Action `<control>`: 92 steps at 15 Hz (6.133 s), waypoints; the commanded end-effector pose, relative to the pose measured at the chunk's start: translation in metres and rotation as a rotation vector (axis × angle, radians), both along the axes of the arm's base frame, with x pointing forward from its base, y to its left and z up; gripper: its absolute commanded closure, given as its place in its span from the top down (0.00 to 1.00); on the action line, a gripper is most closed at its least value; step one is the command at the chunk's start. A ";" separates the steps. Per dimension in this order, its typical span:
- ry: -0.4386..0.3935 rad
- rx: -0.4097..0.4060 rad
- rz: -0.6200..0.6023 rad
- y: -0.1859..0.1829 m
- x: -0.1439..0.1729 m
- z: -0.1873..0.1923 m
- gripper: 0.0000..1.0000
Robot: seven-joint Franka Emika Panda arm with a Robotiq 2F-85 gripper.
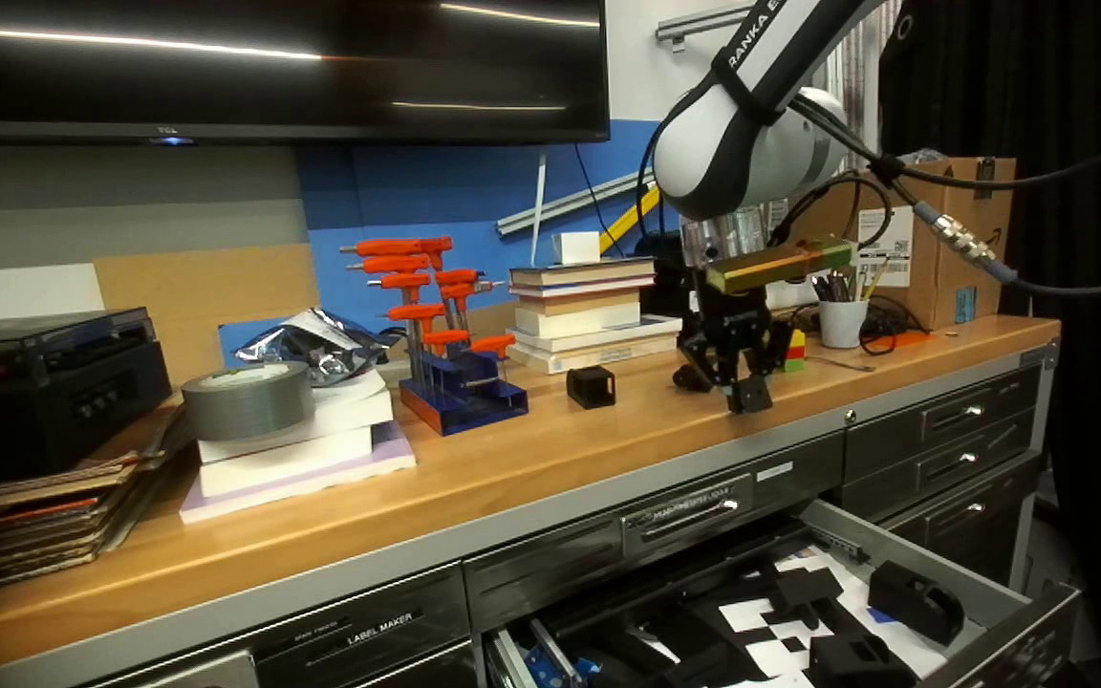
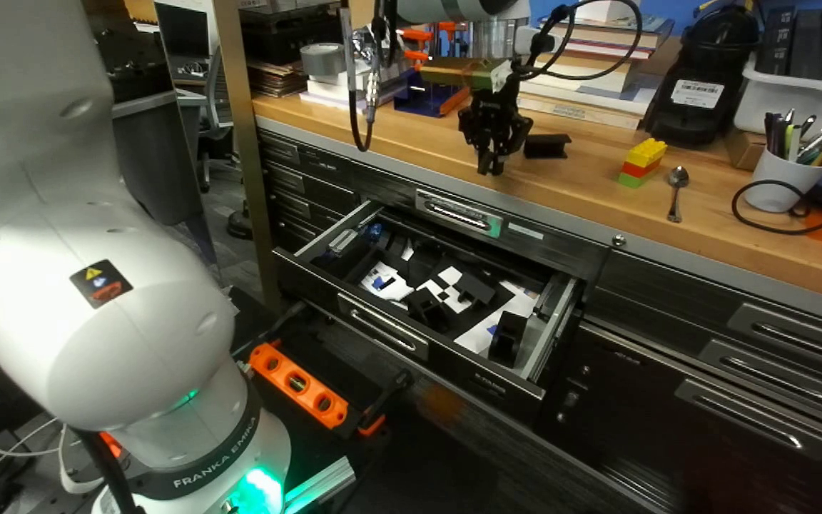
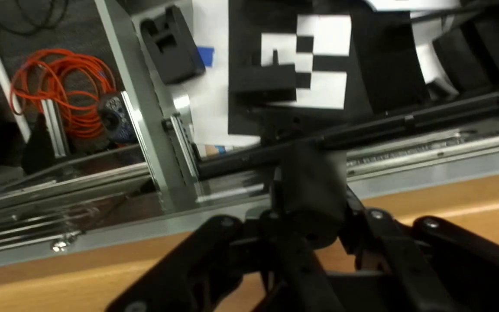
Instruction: Put the three black objects in the open drawer and close it
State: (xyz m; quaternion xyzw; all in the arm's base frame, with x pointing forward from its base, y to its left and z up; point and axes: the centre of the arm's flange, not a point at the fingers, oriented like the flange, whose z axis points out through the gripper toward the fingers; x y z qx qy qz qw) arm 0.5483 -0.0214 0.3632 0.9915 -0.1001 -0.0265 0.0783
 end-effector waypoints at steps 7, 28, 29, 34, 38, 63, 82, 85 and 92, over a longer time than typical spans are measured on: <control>0.045 -0.020 -0.173 0.007 -0.128 0.005 0.21; -0.092 0.126 -0.284 0.045 -0.146 -0.147 0.21; -0.102 0.128 -0.282 0.049 -0.143 -0.150 0.21; -0.097 0.129 -0.245 0.057 -0.130 -0.169 0.21; -0.088 0.134 -0.228 0.057 -0.116 -0.182 0.21; -0.014 0.084 -0.194 -0.024 -0.050 -0.109 0.99; -0.178 0.013 -0.265 -0.075 0.042 0.050 1.00; -0.193 0.004 -0.334 -0.088 0.067 0.036 1.00; -0.235 -0.011 -0.404 -0.095 0.116 0.057 1.00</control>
